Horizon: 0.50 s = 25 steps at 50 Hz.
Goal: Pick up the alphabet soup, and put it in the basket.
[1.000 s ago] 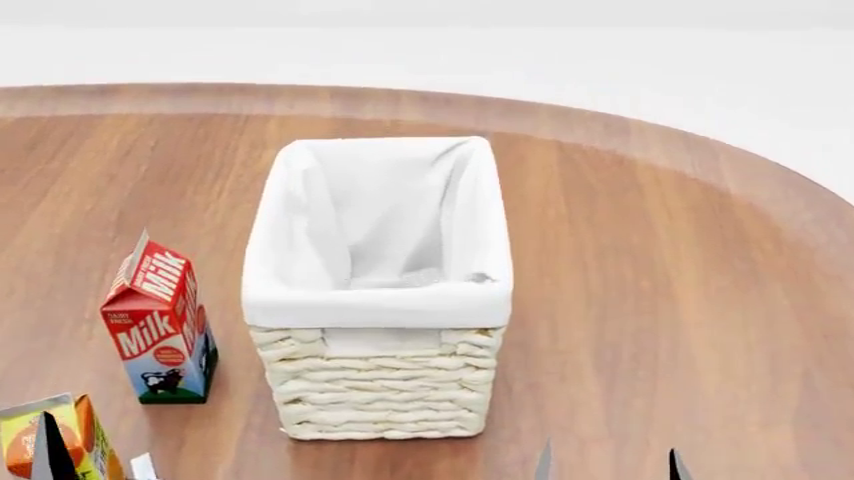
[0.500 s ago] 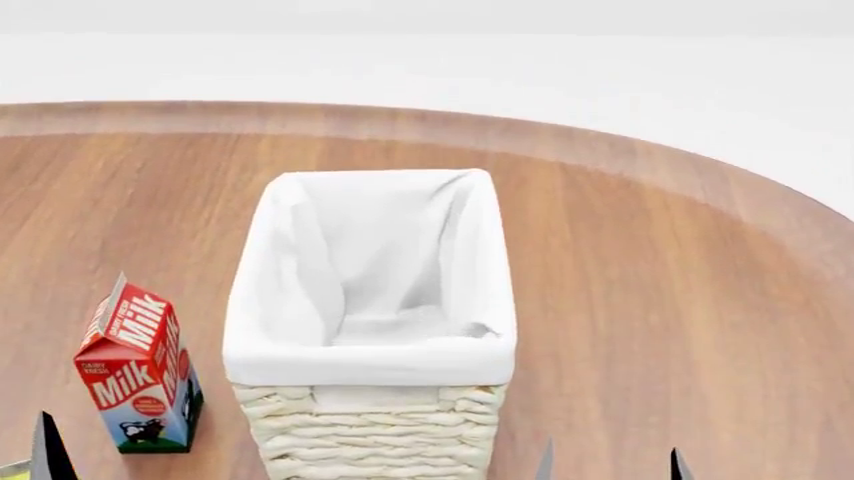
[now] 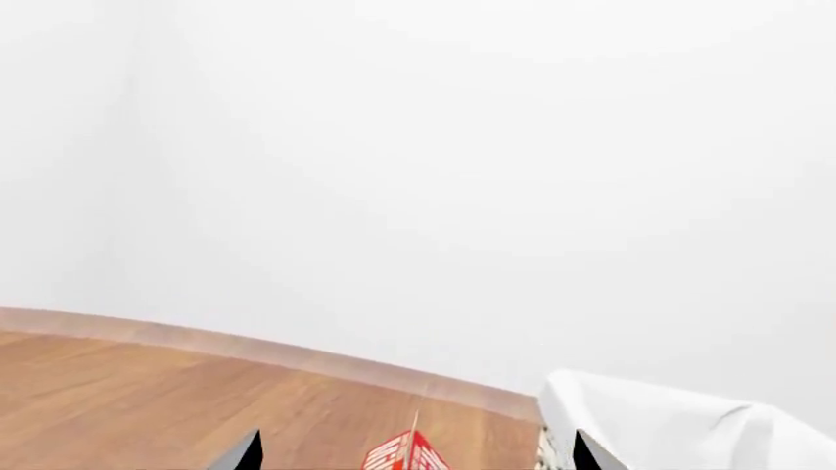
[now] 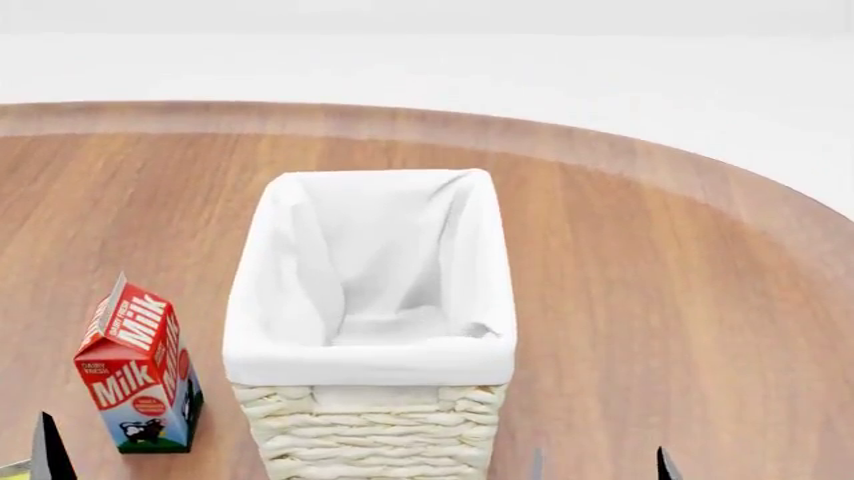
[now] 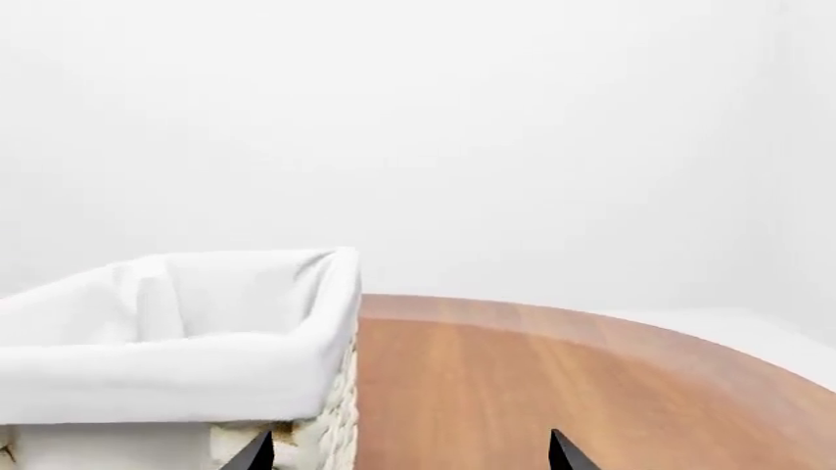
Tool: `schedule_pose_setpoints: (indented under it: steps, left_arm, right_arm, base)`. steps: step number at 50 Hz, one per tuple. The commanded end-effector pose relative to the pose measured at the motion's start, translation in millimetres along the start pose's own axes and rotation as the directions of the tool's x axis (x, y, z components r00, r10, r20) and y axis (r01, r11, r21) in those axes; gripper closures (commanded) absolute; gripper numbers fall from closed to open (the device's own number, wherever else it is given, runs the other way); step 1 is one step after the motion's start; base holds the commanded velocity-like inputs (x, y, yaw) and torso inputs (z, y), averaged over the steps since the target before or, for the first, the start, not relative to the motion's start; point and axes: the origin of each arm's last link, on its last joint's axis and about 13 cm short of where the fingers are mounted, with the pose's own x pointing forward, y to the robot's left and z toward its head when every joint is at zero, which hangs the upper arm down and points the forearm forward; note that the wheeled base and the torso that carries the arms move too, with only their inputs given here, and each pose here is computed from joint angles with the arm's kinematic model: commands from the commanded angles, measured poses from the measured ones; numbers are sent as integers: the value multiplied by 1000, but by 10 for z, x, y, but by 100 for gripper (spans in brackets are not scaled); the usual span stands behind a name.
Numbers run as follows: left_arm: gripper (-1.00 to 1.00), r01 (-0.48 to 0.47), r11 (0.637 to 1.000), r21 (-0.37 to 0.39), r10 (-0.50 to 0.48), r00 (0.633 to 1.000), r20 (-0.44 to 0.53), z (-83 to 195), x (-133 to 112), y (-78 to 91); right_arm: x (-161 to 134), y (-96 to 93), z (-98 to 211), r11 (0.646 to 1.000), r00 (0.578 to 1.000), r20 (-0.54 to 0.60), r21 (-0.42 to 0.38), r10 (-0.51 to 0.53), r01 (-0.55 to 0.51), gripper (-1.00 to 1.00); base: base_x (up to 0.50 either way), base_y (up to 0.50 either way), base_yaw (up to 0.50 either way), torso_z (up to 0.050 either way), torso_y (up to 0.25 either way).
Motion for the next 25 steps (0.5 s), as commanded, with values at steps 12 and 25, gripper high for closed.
schedule_pose_setpoints:
  steps: [12,25]
  left_arm:
    - [-100,-2,1000,13,2,1000,-12,-17,10,0]
    - [-100,-3,1000,18,3,1000,-14,-27,17,10]
  right_arm:
    - [-50,-133,-100,919,910,-129,53,394,-390,-100]
    - [-172,-85,-105,787,773,-143,126,617,-605,-100]
  base:
    - [0,0,0,0,0]
    - [0,0,0,0,0]
